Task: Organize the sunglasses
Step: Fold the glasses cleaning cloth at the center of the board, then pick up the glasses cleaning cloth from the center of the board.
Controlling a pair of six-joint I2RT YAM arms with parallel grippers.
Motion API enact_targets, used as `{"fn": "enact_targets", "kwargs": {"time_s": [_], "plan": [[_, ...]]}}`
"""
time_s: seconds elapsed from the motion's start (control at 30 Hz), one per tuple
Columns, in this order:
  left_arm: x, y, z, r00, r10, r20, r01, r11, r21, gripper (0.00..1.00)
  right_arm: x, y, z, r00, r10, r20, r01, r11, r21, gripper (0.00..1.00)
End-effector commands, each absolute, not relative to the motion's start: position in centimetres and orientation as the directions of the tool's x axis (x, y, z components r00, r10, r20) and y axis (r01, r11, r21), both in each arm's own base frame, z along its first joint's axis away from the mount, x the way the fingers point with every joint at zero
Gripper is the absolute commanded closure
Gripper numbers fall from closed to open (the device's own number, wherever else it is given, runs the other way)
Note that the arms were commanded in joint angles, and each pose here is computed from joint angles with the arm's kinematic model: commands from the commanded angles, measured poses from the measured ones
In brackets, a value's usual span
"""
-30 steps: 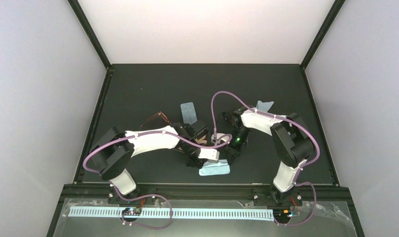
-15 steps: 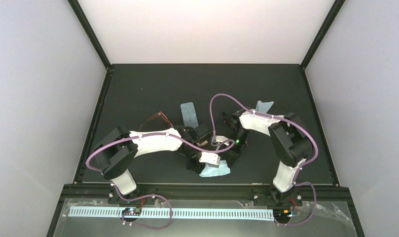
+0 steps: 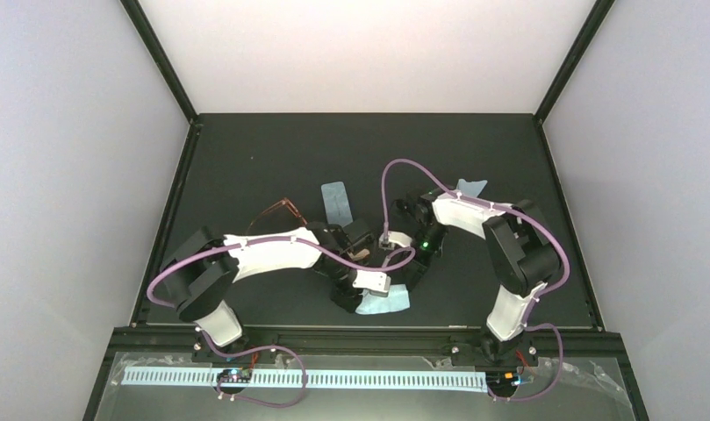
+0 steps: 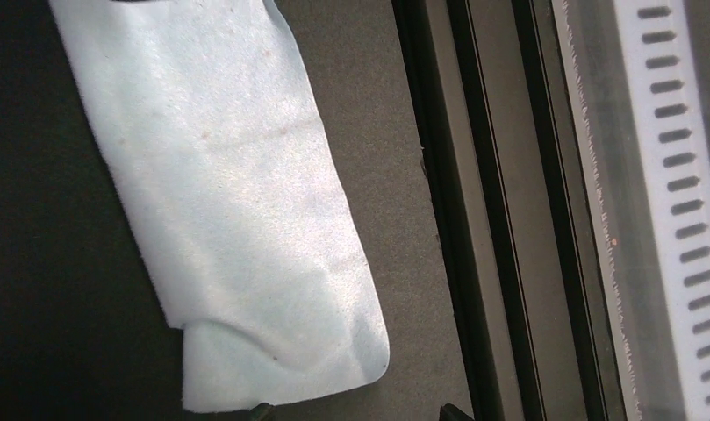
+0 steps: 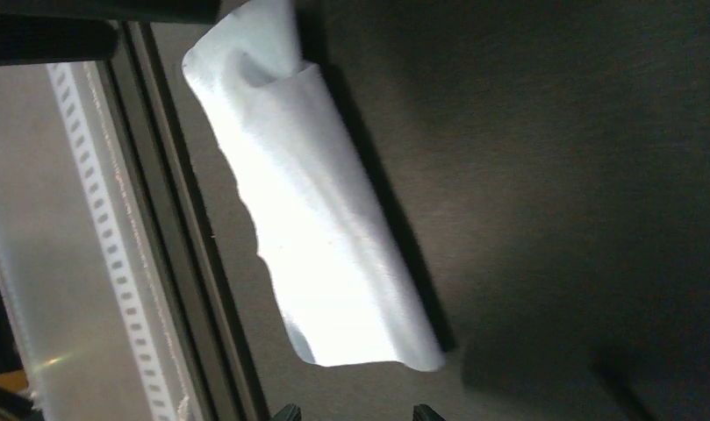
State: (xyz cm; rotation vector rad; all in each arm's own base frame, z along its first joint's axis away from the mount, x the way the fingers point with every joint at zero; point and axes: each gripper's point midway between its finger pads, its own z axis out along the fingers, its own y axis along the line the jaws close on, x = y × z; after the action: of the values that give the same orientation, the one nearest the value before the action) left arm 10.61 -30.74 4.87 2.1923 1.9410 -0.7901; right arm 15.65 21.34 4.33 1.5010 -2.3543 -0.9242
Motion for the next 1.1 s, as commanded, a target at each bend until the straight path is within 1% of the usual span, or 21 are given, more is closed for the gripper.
{"fn": "enact_targets", "kwargs": {"time_s": [0.0,0.2,0.43,0.67,0.9,0.97,1.07], "plan": [[11.9,-30.8,6.6,0.049,0.87,-0.491,0.967,-0.163,-0.193,0.5,18.3,21.4,5.2,-0.495,-0.843,-0.212,-0.781,0.324,0.534,0.64],[12.9,-30.6,7.1,-0.001,0.856,-0.516,0.969,-0.128,-0.213,0.48,18.1,21.7,4.9,-0.488,-0.845,-0.22,-0.777,0.305,0.551,0.57],[13.9,-30.5,7.8,-0.039,0.835,-0.55,0.967,-0.107,-0.231,0.46,18.3,22.2,4.1,-0.47,-0.855,-0.22,-0.779,0.285,0.558,0.51],[14.4,-30.3,8.0,-0.054,0.828,-0.558,0.969,-0.092,-0.23,0.45,18.0,22.8,3.0,-0.441,-0.874,-0.205,-0.782,0.262,0.565,0.49],[14.7,-30.3,8.0,-0.065,0.826,-0.56,0.969,-0.082,-0.233,0.45,17.0,22.9,2.5,-0.403,-0.894,-0.197,-0.787,0.228,0.573,0.5],[14.7,-30.4,8.0,-0.067,0.827,-0.559,0.969,-0.081,-0.235,0.45,16.8,22.9,2.4,-0.397,-0.898,-0.192,-0.785,0.224,0.577,0.54],[14.7,-30.4,8.0,-0.069,0.826,-0.559,0.968,-0.08,-0.236,0.45,16.6,22.8,2.2,-0.393,-0.9,-0.189,-0.784,0.22,0.58,0.61]]}}
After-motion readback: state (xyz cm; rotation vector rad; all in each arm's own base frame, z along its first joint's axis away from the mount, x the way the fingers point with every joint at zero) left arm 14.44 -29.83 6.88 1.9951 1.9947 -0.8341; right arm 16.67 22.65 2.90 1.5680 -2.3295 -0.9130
